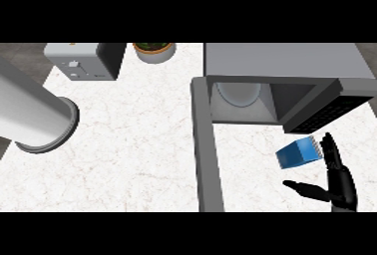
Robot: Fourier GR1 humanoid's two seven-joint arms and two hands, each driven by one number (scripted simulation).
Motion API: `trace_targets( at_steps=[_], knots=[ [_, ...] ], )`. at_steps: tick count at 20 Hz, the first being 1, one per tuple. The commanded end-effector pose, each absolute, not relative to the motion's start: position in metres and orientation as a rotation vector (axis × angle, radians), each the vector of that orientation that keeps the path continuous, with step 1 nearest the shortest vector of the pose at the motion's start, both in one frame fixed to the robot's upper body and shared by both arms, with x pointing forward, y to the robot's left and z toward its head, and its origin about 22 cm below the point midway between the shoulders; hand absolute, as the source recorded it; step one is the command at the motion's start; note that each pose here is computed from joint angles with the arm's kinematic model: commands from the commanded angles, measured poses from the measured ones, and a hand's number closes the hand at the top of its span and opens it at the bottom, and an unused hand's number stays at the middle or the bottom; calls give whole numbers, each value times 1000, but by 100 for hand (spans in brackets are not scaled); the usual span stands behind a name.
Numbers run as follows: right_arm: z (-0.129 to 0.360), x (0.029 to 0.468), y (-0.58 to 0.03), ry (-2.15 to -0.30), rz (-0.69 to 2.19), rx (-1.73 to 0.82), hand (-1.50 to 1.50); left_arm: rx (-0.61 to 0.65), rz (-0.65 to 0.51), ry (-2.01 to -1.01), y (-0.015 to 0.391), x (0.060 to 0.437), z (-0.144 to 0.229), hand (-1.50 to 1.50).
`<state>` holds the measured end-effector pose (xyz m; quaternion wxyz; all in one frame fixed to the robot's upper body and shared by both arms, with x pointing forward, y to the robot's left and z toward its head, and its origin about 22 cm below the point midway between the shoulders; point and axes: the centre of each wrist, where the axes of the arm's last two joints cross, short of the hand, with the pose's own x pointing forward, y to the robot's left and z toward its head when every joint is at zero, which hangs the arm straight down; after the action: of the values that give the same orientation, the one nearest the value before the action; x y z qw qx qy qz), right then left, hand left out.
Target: Pick up the milk, place it into the microwave and close the microwave
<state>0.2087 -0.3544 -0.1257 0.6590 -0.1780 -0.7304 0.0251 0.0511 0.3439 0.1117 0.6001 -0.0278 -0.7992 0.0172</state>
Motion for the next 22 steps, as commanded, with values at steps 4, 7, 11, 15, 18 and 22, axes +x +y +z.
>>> trace_targets(
  at_steps=[4,7,11,15,18,22],
  knots=[
    [-134,237,-344,-1676,-5,-327,-150,-161,36,-1968,345,42,125,-150],
    [-141,233,-347,-1686,-54,-281,150,-170,32,-1942,328,34,142,-150],
    [-139,238,-354,-1724,19,-213,150,-201,34,-1936,333,36,136,-150],
    [-158,226,-333,-1767,39,-246,150,-178,44,-1958,341,41,131,-150],
    [-151,244,-325,-1804,-2,-196,150,-196,41,-1959,344,39,132,-150],
    [-152,253,-303,-1825,33,-98,150,-203,22,-1942,346,25,138,-150]
  ],
)
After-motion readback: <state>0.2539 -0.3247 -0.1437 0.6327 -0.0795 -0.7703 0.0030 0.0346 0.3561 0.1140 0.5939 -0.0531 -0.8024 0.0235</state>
